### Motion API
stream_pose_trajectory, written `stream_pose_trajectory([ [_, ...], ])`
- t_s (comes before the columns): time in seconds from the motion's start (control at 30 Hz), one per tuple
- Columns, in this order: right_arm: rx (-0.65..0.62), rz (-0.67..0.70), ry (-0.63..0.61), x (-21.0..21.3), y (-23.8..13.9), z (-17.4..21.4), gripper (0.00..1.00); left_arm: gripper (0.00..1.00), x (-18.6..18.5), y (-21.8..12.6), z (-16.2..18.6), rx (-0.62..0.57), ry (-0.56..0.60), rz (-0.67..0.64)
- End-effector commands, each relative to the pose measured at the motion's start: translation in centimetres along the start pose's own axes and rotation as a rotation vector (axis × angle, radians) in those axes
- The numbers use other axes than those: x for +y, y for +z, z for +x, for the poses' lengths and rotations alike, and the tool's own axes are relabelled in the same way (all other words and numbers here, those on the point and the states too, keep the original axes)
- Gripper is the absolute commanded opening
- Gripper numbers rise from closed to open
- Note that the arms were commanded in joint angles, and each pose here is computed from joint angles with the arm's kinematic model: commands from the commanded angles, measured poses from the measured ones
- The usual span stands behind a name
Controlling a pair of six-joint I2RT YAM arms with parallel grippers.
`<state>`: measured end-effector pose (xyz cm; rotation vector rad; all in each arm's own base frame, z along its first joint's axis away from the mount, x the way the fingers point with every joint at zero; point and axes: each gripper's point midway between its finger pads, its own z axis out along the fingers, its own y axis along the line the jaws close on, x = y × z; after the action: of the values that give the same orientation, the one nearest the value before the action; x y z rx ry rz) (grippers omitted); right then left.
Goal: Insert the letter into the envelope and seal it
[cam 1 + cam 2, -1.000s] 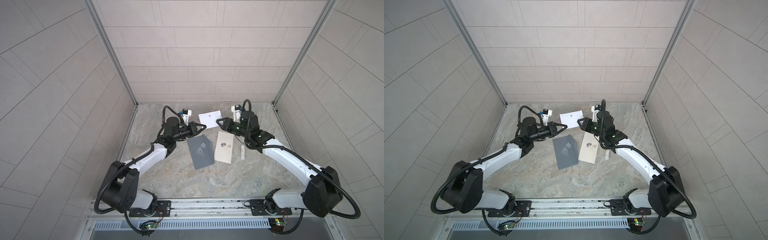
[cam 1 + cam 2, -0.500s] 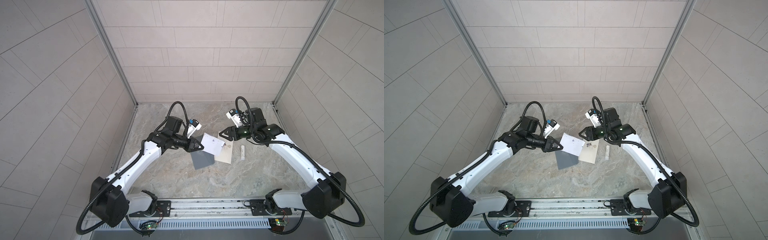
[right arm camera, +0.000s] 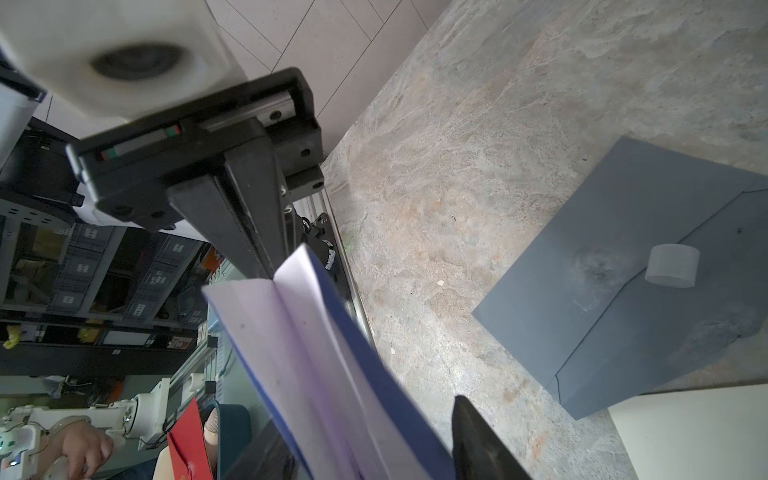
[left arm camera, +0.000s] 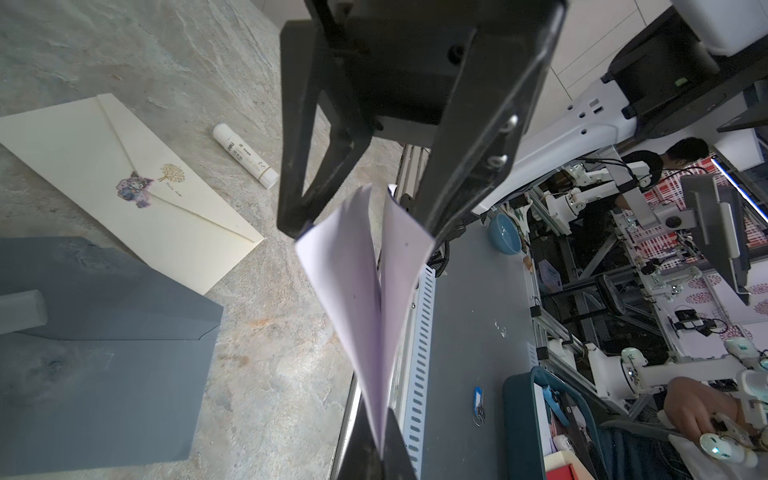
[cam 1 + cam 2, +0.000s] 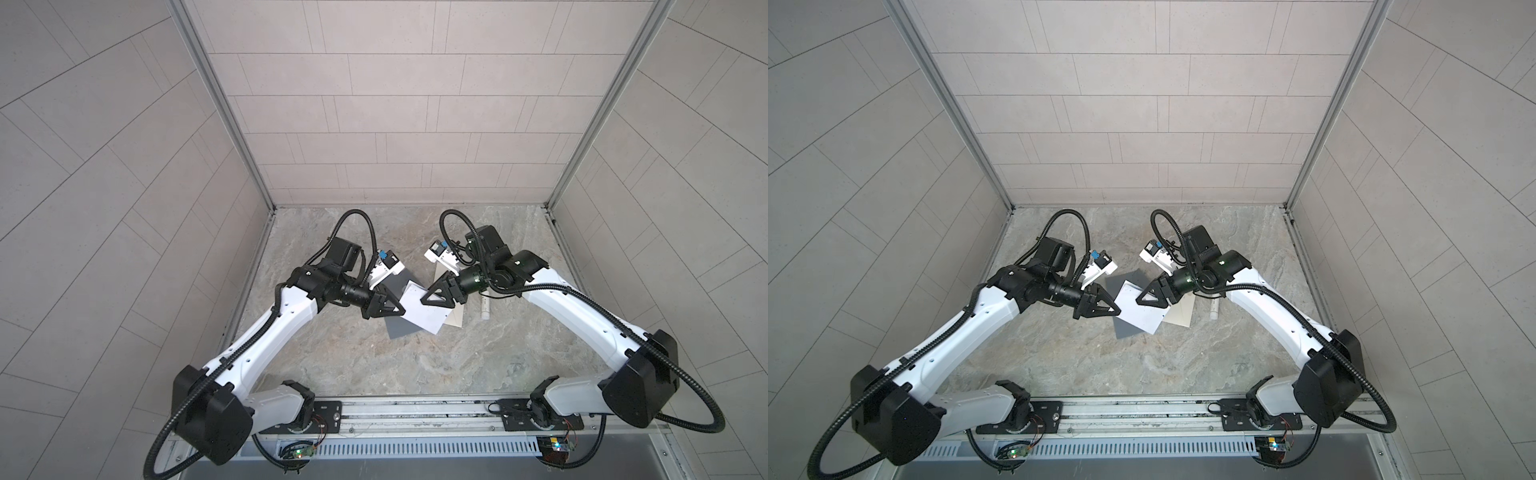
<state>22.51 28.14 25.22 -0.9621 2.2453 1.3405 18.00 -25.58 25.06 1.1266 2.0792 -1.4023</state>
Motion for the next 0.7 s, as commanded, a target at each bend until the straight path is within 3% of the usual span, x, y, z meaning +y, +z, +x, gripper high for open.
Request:
stream_pose_trajectory([
  [0.0, -0.011, -0.032, -0.061, 1.1, -0.4, -0.8, 0.59, 0.00, -1.7, -0.3, 0.2, -0.009, 0.065, 0.052],
  [0.17, 0.021, -0.151, -0.059, 2.8, -0.3, -0.4, 0.47, 0.00, -1.4, -0.2, 0.5, -0.006, 0.064, 0.039],
  [0.4, 0.050, -0.207, -0.055, 4.0, -0.1, 0.0, 0.00, 0.00, -0.2, 0.0, 0.5, 0.007, 0.050, -0.009],
  [0.47, 0.049, -0.145, -0.051, 3.1, 0.0, -0.1, 0.00, 0.00, 0.6, 0.1, 0.1, -0.007, 0.043, -0.050],
  [0.5, 0.043, -0.099, -0.042, 2.3, 0.1, -0.2, 0.00, 0.05, 1.2, 0.1, -0.2, -0.024, 0.028, -0.081],
  [0.57, 0.006, 0.017, -0.001, 0.0, 0.4, -0.9, 0.00, 0.33, 2.5, 0.1, -1.3, -0.084, -0.021, -0.135],
  [0.63, -0.038, 0.170, 0.071, -3.5, 0.9, -1.5, 0.00, 0.35, 4.2, -0.1, -2.0, -0.145, -0.082, -0.193],
  [0.67, -0.058, 0.266, 0.120, -5.7, 0.9, -1.6, 0.00, 0.42, 5.5, -0.2, -2.1, -0.172, -0.141, -0.236],
])
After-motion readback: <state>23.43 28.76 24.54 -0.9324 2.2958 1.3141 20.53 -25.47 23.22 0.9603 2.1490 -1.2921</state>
